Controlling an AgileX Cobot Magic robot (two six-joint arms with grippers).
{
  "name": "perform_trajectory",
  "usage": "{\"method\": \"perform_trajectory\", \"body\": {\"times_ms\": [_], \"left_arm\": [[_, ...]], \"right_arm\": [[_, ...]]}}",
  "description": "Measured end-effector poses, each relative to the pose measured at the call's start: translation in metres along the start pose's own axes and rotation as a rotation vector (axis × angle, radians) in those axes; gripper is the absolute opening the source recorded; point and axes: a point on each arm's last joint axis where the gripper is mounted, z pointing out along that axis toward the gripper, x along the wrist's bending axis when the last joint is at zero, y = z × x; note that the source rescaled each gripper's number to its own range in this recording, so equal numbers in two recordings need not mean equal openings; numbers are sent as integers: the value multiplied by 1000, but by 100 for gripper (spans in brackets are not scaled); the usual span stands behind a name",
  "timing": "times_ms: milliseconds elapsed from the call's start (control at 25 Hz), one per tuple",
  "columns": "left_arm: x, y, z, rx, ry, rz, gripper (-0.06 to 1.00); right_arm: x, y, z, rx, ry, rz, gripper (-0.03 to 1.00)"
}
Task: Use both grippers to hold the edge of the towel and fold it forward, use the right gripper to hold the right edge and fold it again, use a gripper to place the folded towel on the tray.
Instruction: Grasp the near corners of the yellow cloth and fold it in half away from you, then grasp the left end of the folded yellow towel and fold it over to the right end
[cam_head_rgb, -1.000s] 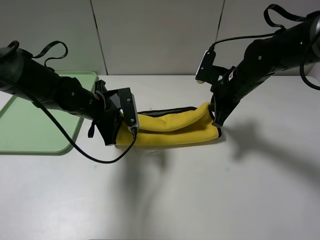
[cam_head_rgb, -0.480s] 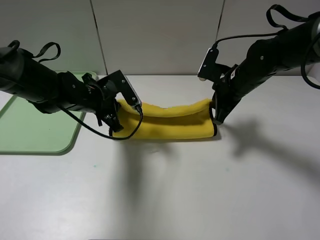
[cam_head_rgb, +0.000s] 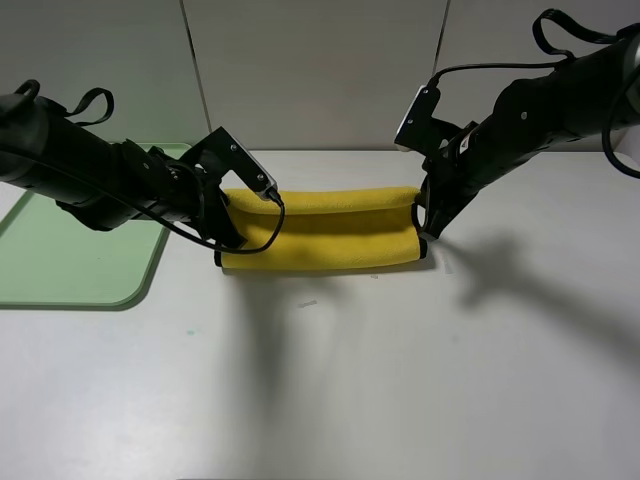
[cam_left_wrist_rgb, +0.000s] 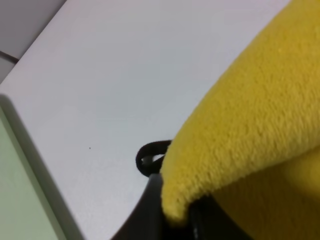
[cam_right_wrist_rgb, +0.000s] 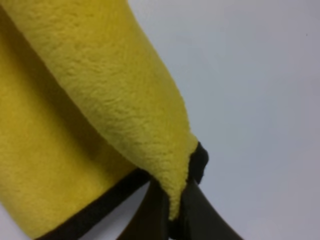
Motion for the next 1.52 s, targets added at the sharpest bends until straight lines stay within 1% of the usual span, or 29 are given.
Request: {"method": "perform_trajectory", "body": {"times_ms": [160, 200, 240, 280, 320, 360, 400, 440, 480, 520, 600, 680, 800, 920, 1120, 1320, 1520], "left_arm": [[0, 0, 0, 0, 0, 0, 1], [0, 0, 0, 0, 0, 0, 4], [0, 0, 0, 1, 0, -2, 8], [0, 0, 0, 1, 0, -2, 15], [0, 0, 0, 1, 0, 3, 26], [0, 0, 0, 1, 0, 8, 41], [0, 0, 0, 1, 0, 11, 55], [0, 0, 0, 1, 0, 13, 71], [0, 0, 0, 0, 1, 13, 82], [1, 0, 0, -1, 7, 13, 89], [2, 0, 0, -4, 18, 13, 95], [2, 0, 0, -2, 20, 14, 98], [0, -5, -1, 10, 21, 18, 99], [-1, -11, -2, 23, 37, 24, 100], [0, -13, -2, 26, 52, 27, 100], [0, -13, -2, 24, 58, 28, 100], [0, -13, -2, 24, 58, 26, 100]], "right_arm": [[0, 0, 0, 0, 0, 0, 1], [0, 0, 0, 1, 1, 0, 5], [0, 0, 0, 1, 1, 0, 12], [0, 0, 0, 3, 3, 0, 25], [0, 0, 0, 3, 3, 0, 43], [0, 0, 0, 2, 2, 0, 64], [0, 0, 0, -4, -3, 6, 77], [-1, 1, 0, -12, -10, 19, 86], [-2, 2, 0, -24, -20, 31, 92], [-3, 3, 0, -33, -28, 47, 95], [-3, 4, 0, -42, -35, 60, 99], [-3, 4, 0, -42, -35, 67, 100], [-3, 4, 0, -41, -34, 70, 100], [-3, 4, 0, -41, -33, 82, 100], [-3, 3, -11, -15, -12, 171, 100], [-8, 7, -50, 6, -2, 290, 100], [-7, 5, -100, 64, 23, 483, 100]]}}
